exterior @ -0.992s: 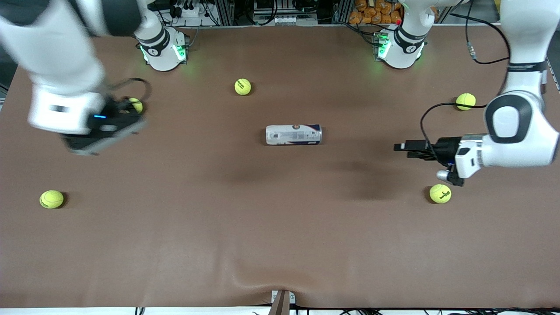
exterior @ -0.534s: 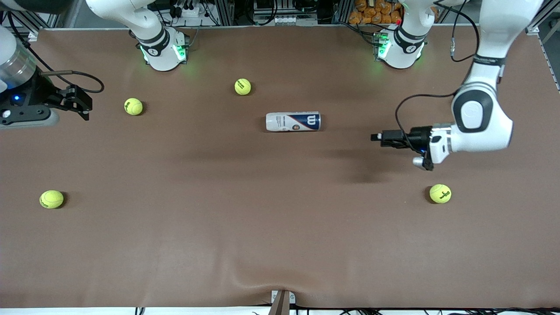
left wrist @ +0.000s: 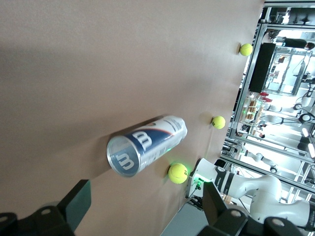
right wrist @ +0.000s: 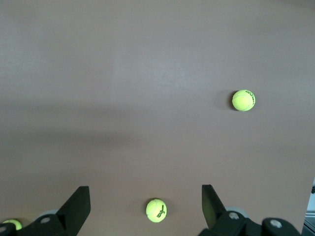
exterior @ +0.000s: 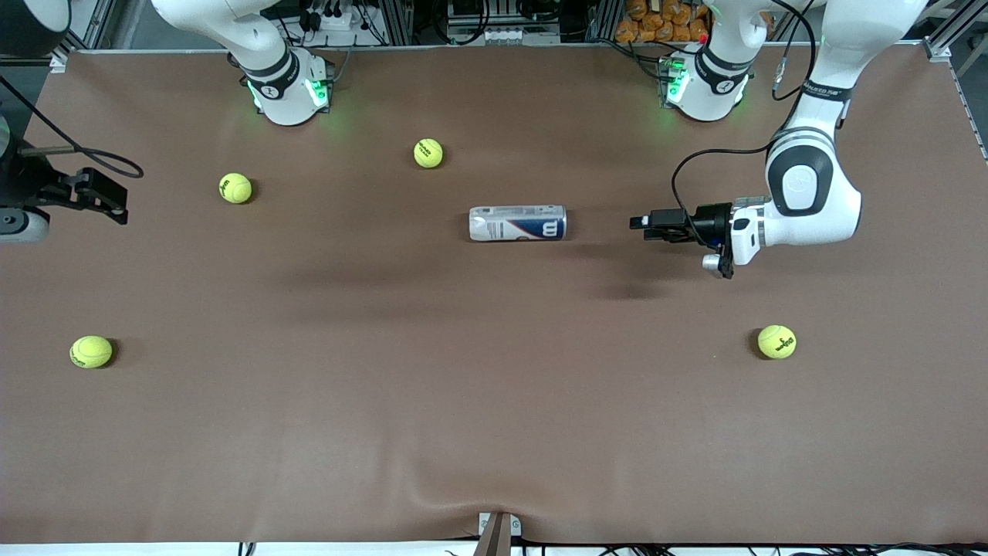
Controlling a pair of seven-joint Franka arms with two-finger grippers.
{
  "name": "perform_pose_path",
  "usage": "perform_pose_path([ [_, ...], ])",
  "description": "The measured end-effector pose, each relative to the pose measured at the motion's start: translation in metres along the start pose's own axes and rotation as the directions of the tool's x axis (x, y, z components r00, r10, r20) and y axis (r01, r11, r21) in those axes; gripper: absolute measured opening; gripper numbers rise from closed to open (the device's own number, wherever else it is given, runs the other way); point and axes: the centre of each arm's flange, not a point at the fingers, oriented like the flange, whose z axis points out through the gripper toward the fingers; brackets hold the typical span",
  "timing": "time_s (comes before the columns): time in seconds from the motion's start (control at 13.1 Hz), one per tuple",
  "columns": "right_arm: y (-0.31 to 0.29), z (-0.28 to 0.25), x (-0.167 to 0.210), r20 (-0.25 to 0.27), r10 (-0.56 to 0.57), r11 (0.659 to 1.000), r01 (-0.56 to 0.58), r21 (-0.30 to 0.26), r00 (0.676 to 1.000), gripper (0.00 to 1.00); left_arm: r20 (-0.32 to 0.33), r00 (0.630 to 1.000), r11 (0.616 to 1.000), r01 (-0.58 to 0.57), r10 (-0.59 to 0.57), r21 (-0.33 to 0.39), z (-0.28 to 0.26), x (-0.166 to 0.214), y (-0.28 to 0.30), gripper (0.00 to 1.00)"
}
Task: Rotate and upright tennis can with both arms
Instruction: 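Close the left gripper on the can's bottom end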
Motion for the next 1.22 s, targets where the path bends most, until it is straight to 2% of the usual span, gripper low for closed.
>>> perform_pose_path([
  [0.15,0.01,0.021,-0.004,0.002,0.015,1.0,-0.015,0.026,1.0,1.0,-0.004,1.0,1.0,0.01,-0.01,-0.02,0.005,-0.005,-0.002,1.0],
  [0.38,0.025,0.049,-0.011,-0.023,0.048,0.996,-0.046,0.082,0.999,1.0,-0.019,1.0,0.998,0.0,-0.002,-0.07,0.029,-0.017,-0.007,1.0],
  [1.22,0.02,0.039,-0.021,-0.047,0.036,0.995,-0.031,0.098,0.998,1.0,-0.033,0.998,0.972,0.053,-0.062,-0.229,0.129,-0.033,-0.051,1.0],
])
